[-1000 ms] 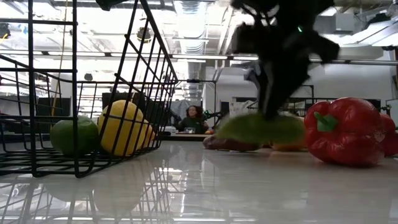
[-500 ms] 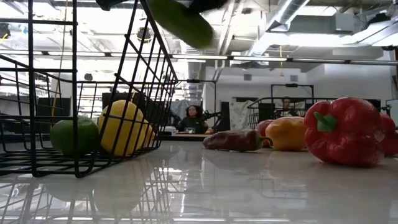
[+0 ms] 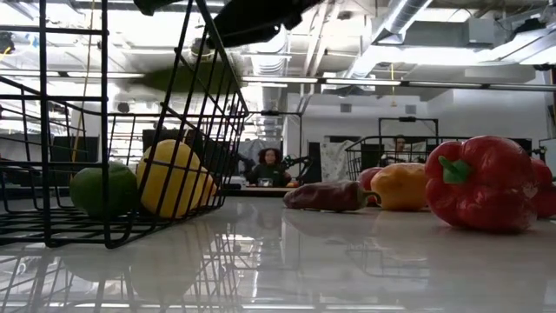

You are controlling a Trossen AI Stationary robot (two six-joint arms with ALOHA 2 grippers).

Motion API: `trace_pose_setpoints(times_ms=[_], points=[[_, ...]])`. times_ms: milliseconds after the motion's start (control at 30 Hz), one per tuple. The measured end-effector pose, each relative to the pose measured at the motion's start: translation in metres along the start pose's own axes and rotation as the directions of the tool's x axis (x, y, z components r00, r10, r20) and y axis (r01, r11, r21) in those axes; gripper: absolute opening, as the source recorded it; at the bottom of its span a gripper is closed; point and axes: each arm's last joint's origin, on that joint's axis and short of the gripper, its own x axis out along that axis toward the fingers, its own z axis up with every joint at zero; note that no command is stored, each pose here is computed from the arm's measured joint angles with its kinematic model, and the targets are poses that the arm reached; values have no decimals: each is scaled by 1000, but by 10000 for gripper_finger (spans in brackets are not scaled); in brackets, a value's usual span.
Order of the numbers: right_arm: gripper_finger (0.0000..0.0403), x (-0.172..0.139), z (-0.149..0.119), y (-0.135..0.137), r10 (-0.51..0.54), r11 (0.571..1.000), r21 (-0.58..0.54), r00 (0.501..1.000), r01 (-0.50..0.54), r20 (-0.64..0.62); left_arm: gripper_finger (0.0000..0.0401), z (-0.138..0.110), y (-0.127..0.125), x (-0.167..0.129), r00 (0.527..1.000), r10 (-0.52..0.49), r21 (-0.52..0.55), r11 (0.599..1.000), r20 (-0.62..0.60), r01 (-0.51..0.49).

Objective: Sort produce into baskets
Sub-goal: Put the cucumber into the bottom wire basket, then put the chili pepper into the top wire basket

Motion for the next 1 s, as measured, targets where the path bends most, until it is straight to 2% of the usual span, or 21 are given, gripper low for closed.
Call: trace_pose_setpoints(times_ms=[67, 133, 233, 300, 433, 500, 667, 767, 867, 1000], points=[[287, -4, 0, -2, -12, 1000, -8, 1000, 12, -17, 258, 0, 0, 0, 1000, 0, -1, 1000, -1, 0], [303, -16, -1, -5, -70, 997, -29, 995, 68, -74, 258, 0, 0, 0, 1000, -1, -2, 1000, -3, 1], [311, -38, 2, -12, -194, 981, -27, 971, 192, -137, 258, -1, 0, 0, 1000, -1, -1, 1000, -7, 1], [311, -50, -3, -18, -226, 972, 11, 949, 234, -219, 258, -1, 0, 0, 1000, -1, -1, 1000, -7, 1], [309, -57, -39, -31, -210, 942, 154, 881, 299, -424, 258, -1, 0, 0, 1000, -2, -1, 1000, -7, 2], [309, -53, -63, -32, -198, 923, 203, 856, 327, -477, 258, -1, 0, 0, 1000, -1, -2, 1000, -7, 1], [308, -31, -116, -29, -140, 905, 294, 869, 306, -474, 258, -1, 0, 0, 1000, -1, -9, 1000, -7, 1], [308, -22, -136, -32, -103, 887, 368, 897, 279, -431, 258, -1, 0, 0, 1000, -1, -9, 1000, -7, 1], [308, -19, -147, -36, -100, 867, 420, 919, 268, -380, 258, -1, 0, 0, 1000, 4, -2, 1000, -8, -4], [308, -19, -152, -32, -53, 870, 435, 922, 231, -384, 258, -1, 1, 0, 1000, 23, 10, 1000, -14, -23]])
